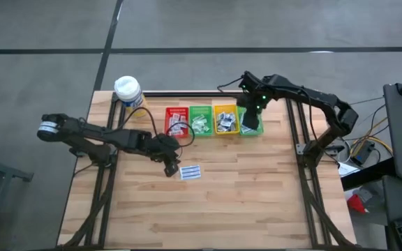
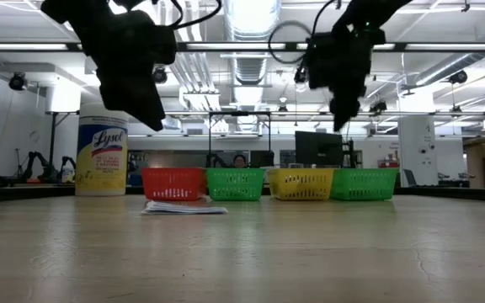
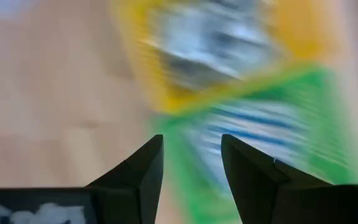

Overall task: Pick & Place First Aid Supplies
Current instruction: Put the blue fingertip bandage into the right green bin

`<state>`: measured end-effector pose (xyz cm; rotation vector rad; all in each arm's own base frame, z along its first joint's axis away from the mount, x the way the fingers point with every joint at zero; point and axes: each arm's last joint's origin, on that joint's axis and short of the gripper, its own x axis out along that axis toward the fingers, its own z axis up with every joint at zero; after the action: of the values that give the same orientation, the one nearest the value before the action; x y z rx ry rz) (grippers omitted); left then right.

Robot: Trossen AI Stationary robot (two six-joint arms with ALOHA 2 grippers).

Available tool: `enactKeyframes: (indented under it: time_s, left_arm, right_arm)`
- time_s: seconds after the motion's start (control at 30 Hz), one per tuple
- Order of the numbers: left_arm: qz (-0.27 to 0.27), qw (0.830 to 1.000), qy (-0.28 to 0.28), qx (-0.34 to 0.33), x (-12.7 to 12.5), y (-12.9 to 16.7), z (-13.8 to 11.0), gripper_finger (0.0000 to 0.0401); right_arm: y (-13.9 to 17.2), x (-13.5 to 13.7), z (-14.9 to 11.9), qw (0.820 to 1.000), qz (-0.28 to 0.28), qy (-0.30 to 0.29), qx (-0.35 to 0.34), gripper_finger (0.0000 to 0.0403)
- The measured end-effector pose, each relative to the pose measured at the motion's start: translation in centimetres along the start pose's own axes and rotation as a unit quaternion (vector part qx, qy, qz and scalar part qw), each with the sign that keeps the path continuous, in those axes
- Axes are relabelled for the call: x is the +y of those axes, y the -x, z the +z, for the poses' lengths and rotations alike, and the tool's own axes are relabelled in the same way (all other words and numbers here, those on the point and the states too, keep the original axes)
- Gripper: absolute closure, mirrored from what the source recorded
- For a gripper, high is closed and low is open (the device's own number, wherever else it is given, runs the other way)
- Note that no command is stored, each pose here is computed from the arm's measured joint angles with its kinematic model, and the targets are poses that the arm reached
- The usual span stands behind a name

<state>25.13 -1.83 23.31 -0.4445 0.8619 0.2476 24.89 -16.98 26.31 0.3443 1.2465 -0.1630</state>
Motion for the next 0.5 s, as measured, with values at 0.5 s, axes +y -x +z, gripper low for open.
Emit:
enactKeyframes:
  time_s: [0.5]
  left_arm:
    - [-0.021, 0.990, -0.138, 0.007, -1.2, -1.8, -1.4, 0.0259]
  right_arm:
    - [1.8, 8.7, 1.8, 0.956, 0.237, 0.116, -0.129, 0.0265]
